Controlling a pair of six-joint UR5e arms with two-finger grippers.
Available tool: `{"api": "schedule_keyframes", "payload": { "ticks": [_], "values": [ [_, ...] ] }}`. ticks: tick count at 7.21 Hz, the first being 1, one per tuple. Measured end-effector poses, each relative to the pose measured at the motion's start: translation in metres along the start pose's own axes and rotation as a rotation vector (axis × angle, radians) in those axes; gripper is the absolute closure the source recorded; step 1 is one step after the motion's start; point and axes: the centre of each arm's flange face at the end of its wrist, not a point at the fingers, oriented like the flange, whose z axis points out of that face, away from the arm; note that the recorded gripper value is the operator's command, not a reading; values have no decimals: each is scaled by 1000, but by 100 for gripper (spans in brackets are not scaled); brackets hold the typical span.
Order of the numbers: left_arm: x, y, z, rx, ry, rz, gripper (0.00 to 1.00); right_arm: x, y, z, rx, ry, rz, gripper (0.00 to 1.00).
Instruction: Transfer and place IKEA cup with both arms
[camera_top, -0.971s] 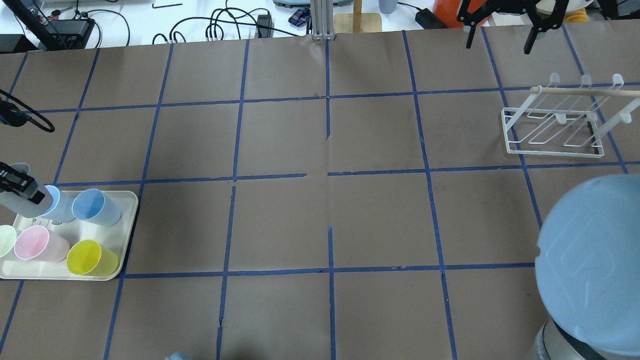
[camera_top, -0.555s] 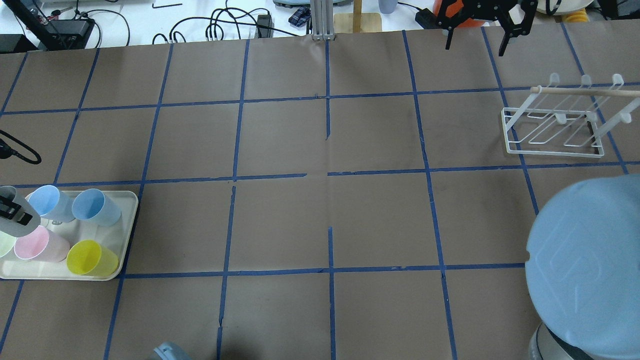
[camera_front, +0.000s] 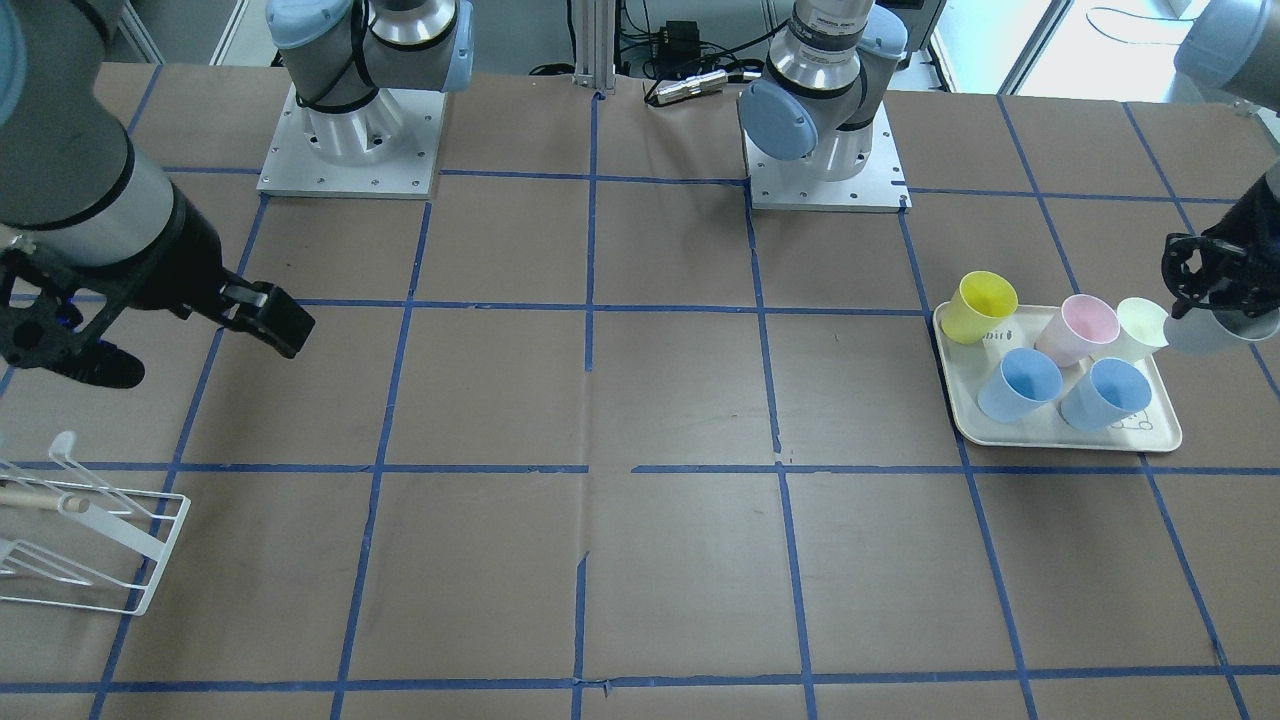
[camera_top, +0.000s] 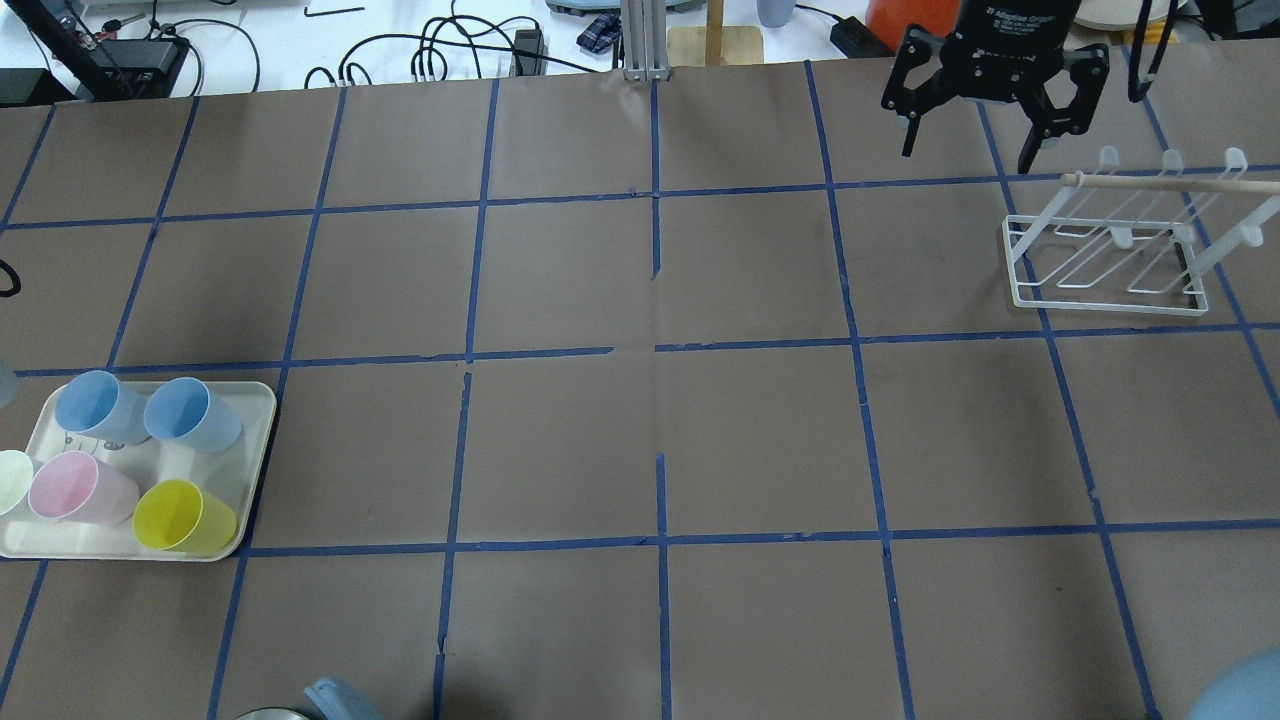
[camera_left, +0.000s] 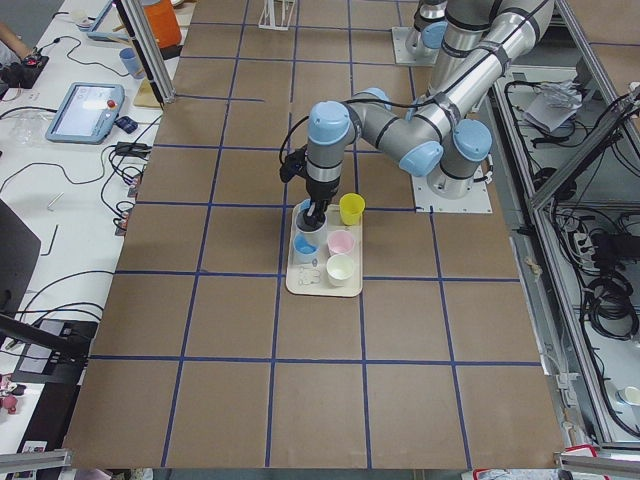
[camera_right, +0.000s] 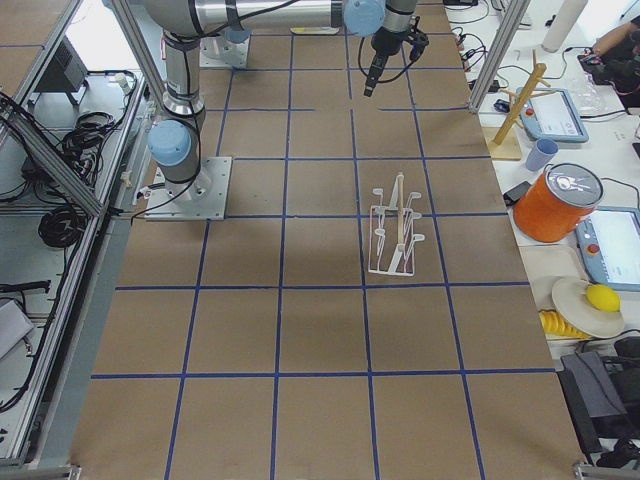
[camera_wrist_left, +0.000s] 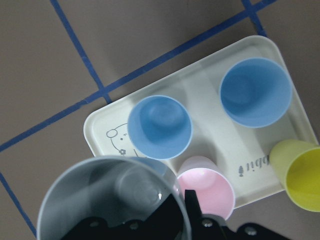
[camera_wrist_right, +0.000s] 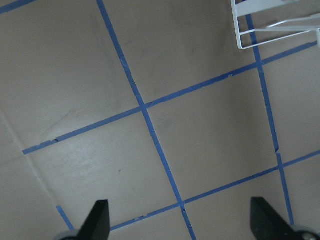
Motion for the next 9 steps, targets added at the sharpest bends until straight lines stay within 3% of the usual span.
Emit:
{"api": "schedule_keyframes", "payload": {
  "ticks": [3,6,8,9],
  "values": [
    [-51,7,46,48,37,16,100,16,83,13,46,-13,-32,0],
    [-74,17,82,67,79,11,97,14,105,19,114,-26,-162,0],
    [-75,19,93,63,97,8,57,14,104,17,114,-61,-173,0],
    [-75,20,99,60,107,7,54,15,102,12,112,-94,-172,0]
  ]
}}
